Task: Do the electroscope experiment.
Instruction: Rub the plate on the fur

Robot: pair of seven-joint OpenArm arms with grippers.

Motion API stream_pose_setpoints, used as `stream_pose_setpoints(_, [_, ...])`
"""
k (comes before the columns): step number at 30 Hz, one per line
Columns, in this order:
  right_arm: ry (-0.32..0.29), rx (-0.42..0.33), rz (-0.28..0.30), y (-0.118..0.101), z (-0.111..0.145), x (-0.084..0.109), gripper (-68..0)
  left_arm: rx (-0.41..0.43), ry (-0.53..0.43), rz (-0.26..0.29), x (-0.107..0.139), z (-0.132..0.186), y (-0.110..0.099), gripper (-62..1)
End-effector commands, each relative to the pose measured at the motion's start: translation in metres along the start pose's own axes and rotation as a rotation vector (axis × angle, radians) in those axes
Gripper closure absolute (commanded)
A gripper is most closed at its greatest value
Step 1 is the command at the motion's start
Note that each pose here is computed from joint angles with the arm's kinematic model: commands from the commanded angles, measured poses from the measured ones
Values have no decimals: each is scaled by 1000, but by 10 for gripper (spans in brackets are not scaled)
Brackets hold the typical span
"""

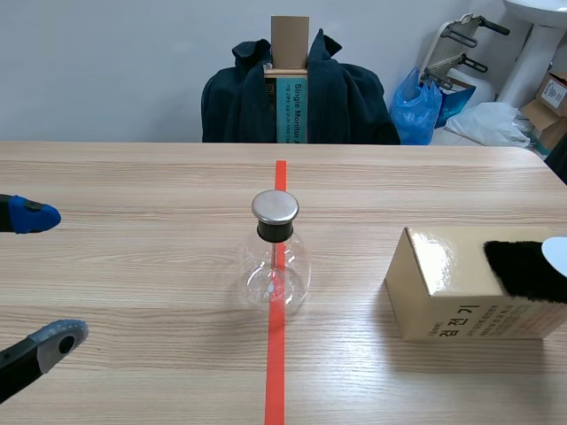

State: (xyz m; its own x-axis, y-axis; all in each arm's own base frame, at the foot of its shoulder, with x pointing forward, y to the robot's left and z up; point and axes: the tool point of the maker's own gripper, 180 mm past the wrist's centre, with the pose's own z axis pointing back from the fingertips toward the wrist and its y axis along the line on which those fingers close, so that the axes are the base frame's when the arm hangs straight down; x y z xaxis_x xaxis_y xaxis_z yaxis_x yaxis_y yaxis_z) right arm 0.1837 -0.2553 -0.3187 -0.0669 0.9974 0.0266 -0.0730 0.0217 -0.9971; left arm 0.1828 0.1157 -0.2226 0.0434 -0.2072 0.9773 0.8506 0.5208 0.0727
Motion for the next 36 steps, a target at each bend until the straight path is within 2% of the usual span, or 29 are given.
stream_pose_setpoints(1, [-18,-89,47,-21,-9,1,-8,11,-34,-10,9,-1,4,-623])
stream_pose_setpoints(14, [-10,-53,62,0,-18,-4,-8,11,-35,-10,9,-1,4,-623])
stream_pose_setpoints(19, [-40,12,52,17,-16,5,-8,11,-35,-10,9,-1,4,-623])
stream_pose_setpoints(21, [-77,60,41,28,-14,14,-8,11,-35,-10,9,-1,4,-623])
stream_pose_setpoints(24, [-124,84,51,36,-10,27,-8,11,-35,-10,9,-1,4,-623])
stream_pose_setpoints(26, [-87,77,57,35,-11,21,-8,11,-35,-10,9,-1,4,-623])
stream_pose_setpoints(29, [33,69,77,30,-11,-7,-8,11,-35,-10,9,-1,4,-623])
stream_pose_setpoints(30, [37,69,81,29,-10,-9,-8,11,-35,-10,9,-1,4,-623])
stream_pose_setpoints(33, [-95,105,98,38,-8,17,-8,12,-35,-10,9,-1,4,-623])
stream_pose_setpoints(34, [-111,105,98,38,-8,20,-8,12,-35,-10,9,-1,4,-623])
stream_pose_setpoints(35, [-98,95,101,36,-9,17,-8,11,-34,-11,8,-1,4,-623])
stream_pose_setpoints(36, [-47,81,105,33,-10,7,-8,12,-34,-11,8,-1,4,-623])
